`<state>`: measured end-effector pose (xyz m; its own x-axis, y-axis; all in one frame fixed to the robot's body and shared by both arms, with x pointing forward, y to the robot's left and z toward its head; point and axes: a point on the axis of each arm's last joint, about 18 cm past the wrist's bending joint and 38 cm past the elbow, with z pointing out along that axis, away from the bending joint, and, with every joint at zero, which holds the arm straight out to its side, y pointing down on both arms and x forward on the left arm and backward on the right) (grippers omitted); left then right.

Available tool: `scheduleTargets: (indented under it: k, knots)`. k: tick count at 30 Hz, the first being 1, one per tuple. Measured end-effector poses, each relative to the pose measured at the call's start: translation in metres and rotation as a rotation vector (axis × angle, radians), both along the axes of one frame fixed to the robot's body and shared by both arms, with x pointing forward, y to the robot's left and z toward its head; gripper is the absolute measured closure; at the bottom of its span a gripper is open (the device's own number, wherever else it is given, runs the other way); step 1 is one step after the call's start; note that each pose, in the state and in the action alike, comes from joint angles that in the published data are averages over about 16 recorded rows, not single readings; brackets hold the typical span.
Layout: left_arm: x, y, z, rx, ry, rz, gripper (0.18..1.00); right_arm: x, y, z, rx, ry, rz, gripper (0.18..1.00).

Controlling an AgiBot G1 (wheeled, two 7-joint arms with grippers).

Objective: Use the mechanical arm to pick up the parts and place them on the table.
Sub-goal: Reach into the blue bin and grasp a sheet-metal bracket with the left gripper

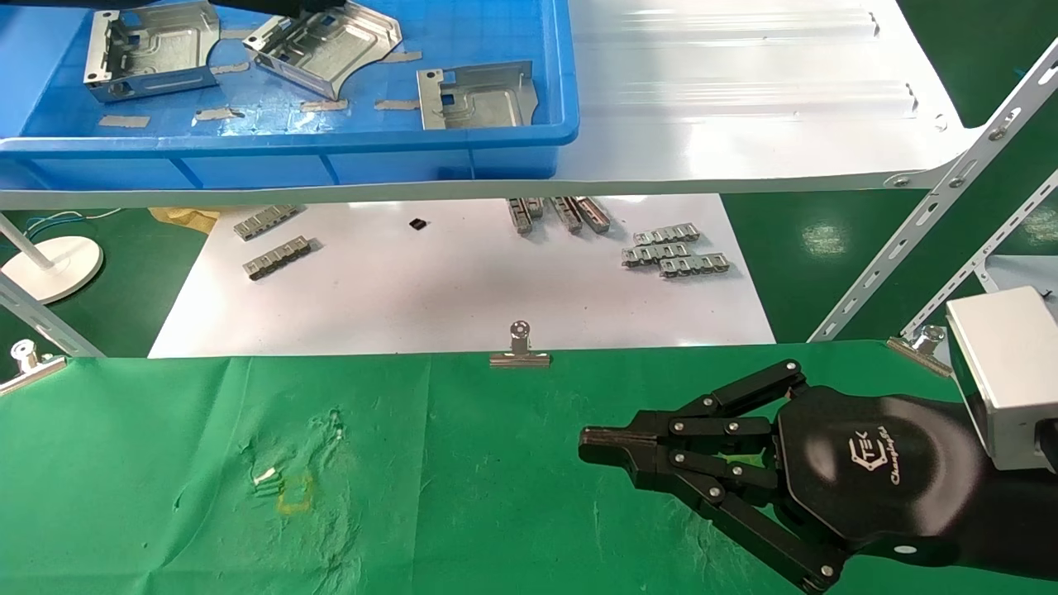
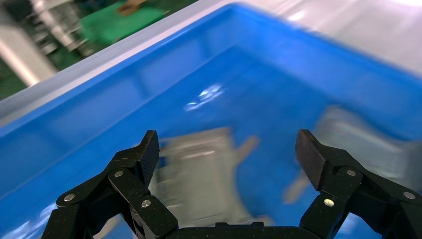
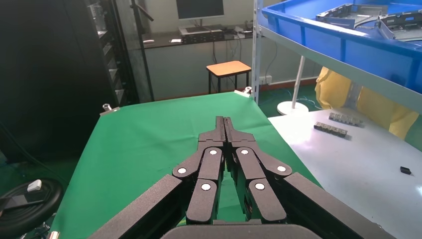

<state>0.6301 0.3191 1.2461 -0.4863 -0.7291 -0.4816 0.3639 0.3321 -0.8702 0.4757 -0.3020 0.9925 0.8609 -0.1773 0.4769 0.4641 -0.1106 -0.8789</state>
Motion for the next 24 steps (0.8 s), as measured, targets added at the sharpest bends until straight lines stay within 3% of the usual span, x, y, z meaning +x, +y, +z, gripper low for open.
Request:
scheduleTargets:
  k: [11, 24]
  knots:
    - [0.026, 0.01, -0.009, 0.009, 0.059, 0.141, 0.189, 0.0, 0.0, 0.0, 0.0, 0.0, 0.0, 0.987]
    - [0.043, 0.021, -0.009, -0.027, 0.027, 0.243, 0.269, 0.0, 0.0, 0.0, 0.0, 0.0, 0.0, 0.987]
